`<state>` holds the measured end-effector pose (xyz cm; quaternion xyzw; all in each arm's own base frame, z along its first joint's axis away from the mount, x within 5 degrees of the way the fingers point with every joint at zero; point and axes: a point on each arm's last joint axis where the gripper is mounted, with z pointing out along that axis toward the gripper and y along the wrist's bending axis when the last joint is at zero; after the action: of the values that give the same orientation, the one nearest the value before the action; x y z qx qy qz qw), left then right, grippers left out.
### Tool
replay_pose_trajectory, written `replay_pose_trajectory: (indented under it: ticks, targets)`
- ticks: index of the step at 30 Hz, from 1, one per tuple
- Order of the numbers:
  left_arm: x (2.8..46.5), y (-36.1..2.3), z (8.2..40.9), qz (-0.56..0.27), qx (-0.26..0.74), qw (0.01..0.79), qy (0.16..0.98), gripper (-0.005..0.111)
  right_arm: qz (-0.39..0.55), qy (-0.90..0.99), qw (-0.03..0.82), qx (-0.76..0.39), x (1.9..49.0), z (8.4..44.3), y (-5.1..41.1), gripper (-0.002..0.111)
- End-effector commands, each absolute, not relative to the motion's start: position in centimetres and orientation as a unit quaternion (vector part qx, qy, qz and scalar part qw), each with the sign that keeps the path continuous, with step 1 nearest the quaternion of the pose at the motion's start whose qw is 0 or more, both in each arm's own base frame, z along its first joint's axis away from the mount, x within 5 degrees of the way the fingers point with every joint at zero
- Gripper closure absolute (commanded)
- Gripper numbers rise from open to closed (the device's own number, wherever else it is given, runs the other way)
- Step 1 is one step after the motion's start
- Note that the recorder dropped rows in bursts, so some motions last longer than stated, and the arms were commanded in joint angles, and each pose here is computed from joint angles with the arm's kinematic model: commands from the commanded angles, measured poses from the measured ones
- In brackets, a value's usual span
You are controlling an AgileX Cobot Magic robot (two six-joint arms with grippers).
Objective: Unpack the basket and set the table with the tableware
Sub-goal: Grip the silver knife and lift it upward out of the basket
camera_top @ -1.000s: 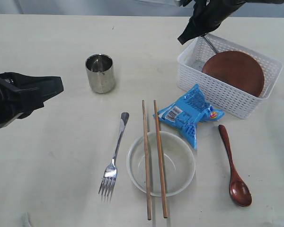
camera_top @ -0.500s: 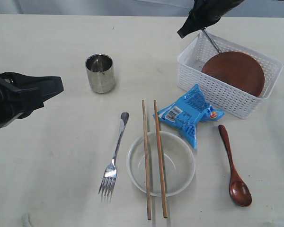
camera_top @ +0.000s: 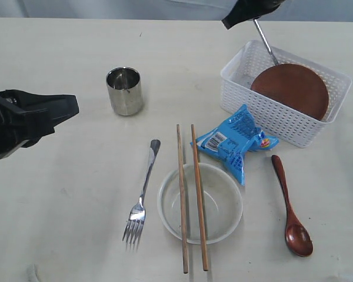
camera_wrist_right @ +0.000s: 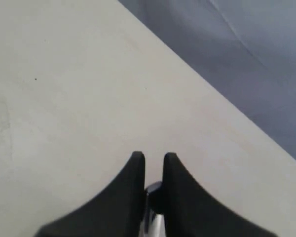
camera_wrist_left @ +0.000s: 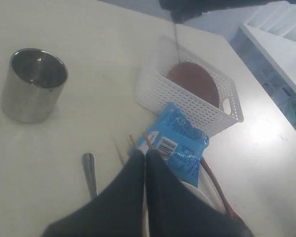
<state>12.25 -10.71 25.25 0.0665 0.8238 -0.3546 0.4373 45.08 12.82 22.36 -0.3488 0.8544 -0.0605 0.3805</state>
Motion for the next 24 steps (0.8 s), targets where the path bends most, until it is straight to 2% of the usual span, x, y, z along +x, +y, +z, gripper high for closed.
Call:
replay_pose_trajectory:
  ticks: [1,17,24]
  targets:
    - [12.2,-10.6,25.3,-0.351,0.067,0.441,0.823,0.106,-0.063,0.844,0.412,-0.337,44.7,24.9,12.6,0.109]
    - [12.2,-10.6,25.3,-0.352,0.066,0.441,0.823,0.106,-0.062,0.828,0.461,-0.314,42.6,30.8,11.9,0.109]
    - [12.2,-10.6,25.3,-0.352,0.066,0.441,0.823,0.106,-0.056,0.839,0.449,-0.301,41.7,31.9,11.6,0.109]
